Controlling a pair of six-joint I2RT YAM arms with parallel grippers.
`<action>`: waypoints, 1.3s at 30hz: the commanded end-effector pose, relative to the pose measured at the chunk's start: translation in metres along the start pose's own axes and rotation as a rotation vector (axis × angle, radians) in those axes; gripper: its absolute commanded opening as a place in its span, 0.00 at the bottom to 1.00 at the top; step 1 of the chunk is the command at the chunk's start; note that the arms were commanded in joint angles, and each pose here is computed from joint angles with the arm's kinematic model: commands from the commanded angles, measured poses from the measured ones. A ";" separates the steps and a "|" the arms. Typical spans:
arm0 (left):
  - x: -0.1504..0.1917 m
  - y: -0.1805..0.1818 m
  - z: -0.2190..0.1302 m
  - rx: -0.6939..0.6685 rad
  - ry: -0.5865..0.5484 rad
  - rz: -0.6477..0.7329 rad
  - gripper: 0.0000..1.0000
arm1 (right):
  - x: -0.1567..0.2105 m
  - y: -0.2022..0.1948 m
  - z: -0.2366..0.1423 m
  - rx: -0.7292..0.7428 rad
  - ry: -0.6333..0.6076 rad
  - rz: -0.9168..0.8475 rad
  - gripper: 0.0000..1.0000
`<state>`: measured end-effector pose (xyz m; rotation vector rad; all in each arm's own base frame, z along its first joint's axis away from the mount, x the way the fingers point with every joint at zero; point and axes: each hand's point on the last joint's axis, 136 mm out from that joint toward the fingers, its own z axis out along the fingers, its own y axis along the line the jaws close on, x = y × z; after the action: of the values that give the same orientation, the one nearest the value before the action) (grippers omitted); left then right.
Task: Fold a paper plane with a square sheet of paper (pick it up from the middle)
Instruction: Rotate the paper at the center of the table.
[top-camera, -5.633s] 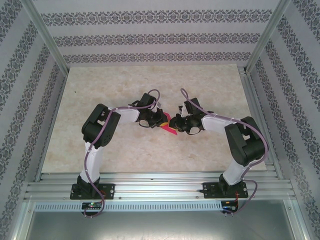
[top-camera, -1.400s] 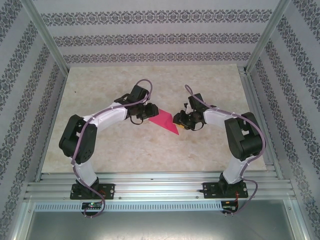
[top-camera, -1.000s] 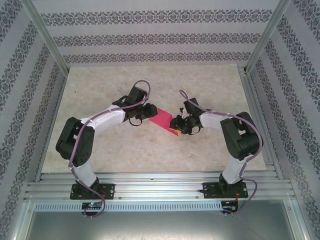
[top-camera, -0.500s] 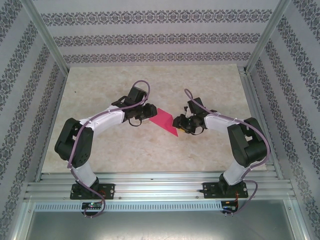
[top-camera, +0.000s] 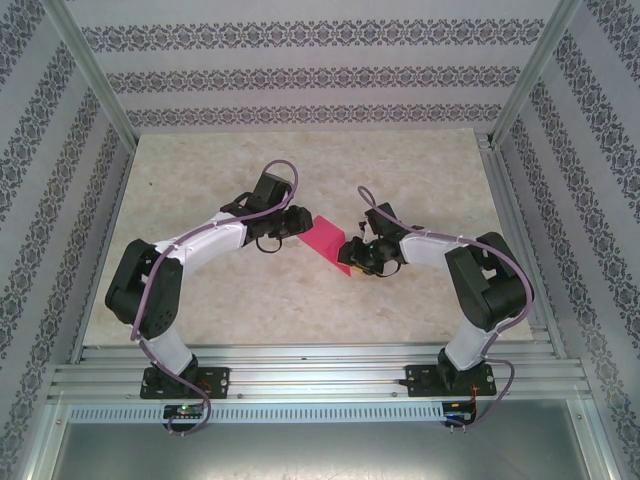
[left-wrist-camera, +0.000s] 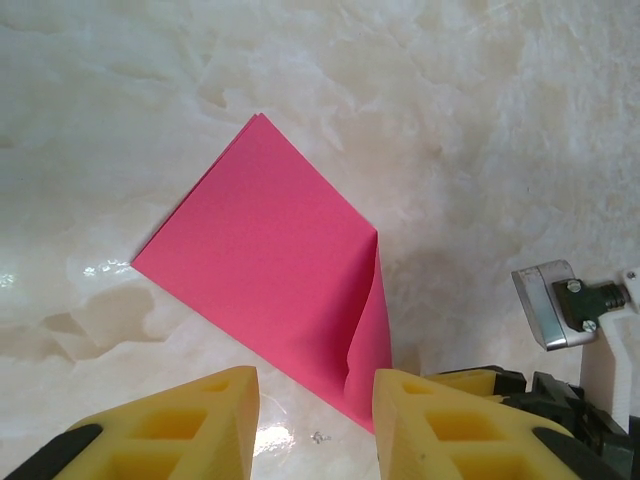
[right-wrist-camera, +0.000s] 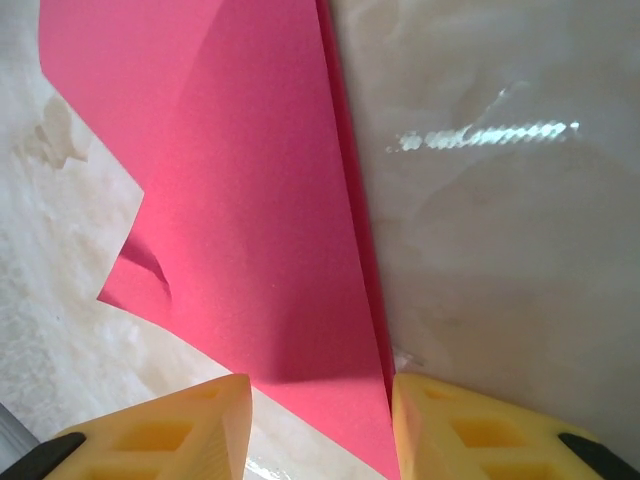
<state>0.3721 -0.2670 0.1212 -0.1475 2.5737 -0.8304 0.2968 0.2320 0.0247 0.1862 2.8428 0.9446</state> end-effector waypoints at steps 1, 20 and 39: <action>-0.008 -0.002 -0.010 0.004 -0.049 -0.001 0.37 | 0.013 0.020 0.001 -0.051 0.015 -0.019 0.41; 0.009 -0.015 0.003 0.093 0.050 -0.025 0.36 | -0.018 0.010 -0.020 0.029 -0.060 -0.065 0.42; 0.059 -0.041 0.058 0.257 0.293 -0.080 0.18 | -0.050 0.018 0.004 -0.063 -0.022 -0.033 0.33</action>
<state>0.3349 -0.3251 0.0677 -0.0831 2.7695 -1.1830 0.3355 0.2315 0.0293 0.1578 2.8240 0.9516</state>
